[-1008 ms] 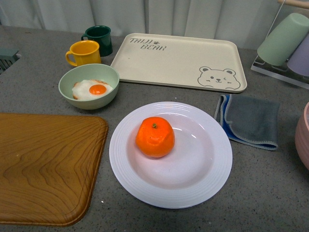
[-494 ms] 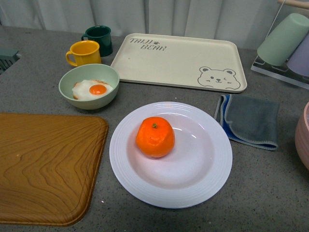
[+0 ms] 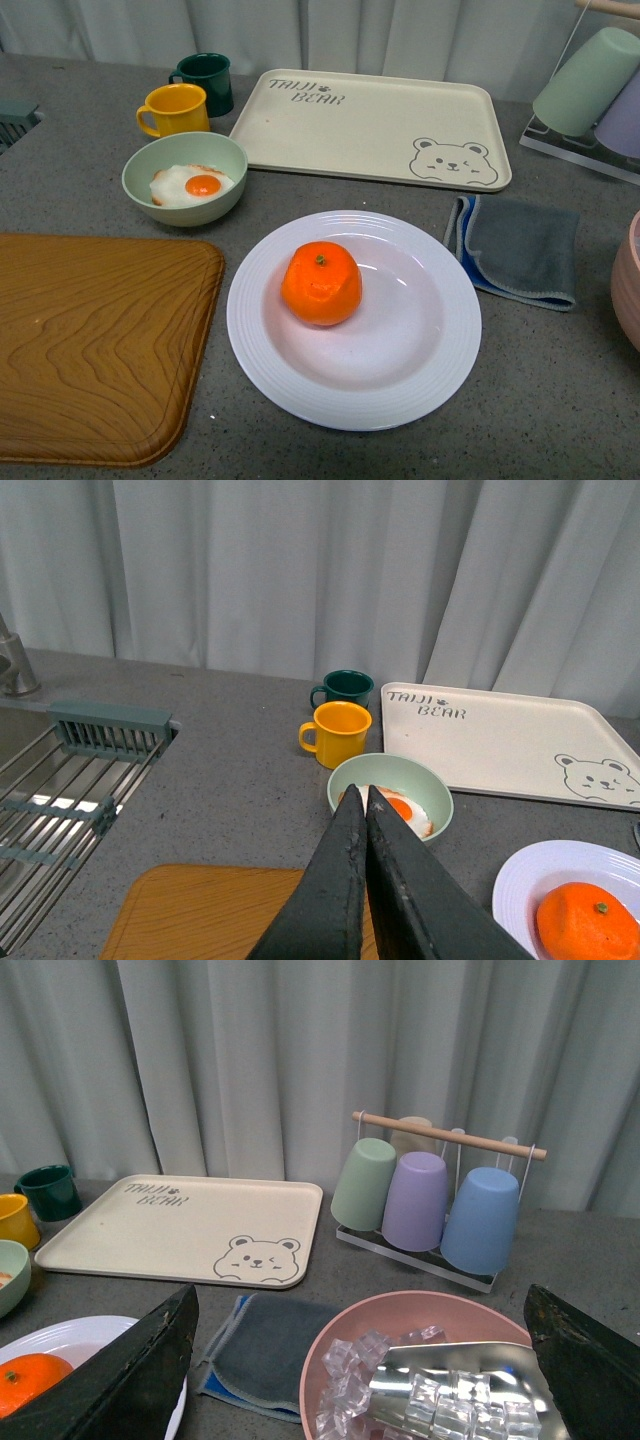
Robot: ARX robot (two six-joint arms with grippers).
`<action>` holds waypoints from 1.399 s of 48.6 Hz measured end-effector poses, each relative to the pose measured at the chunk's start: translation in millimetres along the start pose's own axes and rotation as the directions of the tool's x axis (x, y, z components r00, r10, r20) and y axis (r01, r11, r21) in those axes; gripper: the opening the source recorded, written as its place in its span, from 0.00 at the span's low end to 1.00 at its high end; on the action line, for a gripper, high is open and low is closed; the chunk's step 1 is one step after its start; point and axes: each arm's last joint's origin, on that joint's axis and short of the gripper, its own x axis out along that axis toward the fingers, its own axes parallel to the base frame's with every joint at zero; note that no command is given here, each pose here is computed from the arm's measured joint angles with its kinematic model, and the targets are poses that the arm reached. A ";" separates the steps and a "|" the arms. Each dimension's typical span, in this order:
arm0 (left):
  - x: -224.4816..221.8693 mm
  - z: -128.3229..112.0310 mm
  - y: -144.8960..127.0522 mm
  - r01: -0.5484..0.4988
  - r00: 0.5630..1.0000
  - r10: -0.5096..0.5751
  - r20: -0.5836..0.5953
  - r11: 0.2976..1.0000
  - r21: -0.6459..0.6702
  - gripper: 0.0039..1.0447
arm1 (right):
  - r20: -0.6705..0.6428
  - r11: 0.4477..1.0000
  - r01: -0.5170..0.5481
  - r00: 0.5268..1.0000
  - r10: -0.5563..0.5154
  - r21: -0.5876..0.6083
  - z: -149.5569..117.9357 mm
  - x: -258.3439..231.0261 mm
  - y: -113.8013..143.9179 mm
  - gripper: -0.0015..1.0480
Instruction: Place orange and plate with both arms
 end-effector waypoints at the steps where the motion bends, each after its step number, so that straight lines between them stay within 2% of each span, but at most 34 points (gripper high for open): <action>1: -0.6 0.1 0.0 0.000 1.000 0.000 0.000 1.000 0.000 0.03 | 0.000 1.000 0.000 1.000 0.000 0.000 0.0 0.0 0.0 0.91; 28: -15.9 0.1 0.0 0.000 1.000 0.000 0.001 1.000 0.000 0.03 | 0.000 1.000 0.000 1.000 0.000 0.000 0.0 0.0 0.0 0.91; 31: -23.0 -4.5 0.0 0.001 0.999 -0.001 -0.034 1.000 0.000 0.03 | 0.000 1.000 0.000 1.000 0.000 0.000 0.0 0.0 0.0 0.91; 41: -26.3 -2.6 0.0 0.002 1.000 -0.002 -0.005 1.000 -0.001 0.04 | 0.000 1.000 0.000 1.000 0.000 0.000 0.0 0.0 0.0 0.91; 54: -26.4 -2.5 0.0 0.002 1.000 -0.002 -0.004 1.000 0.000 0.45 | 0.000 1.000 0.000 1.000 0.000 0.000 0.0 0.0 0.0 0.91; 68: -26.4 -2.5 0.0 0.002 1.000 -0.002 -0.004 1.000 0.000 0.95 | 0.000 1.000 0.000 1.000 0.000 0.000 0.0 0.0 0.0 0.91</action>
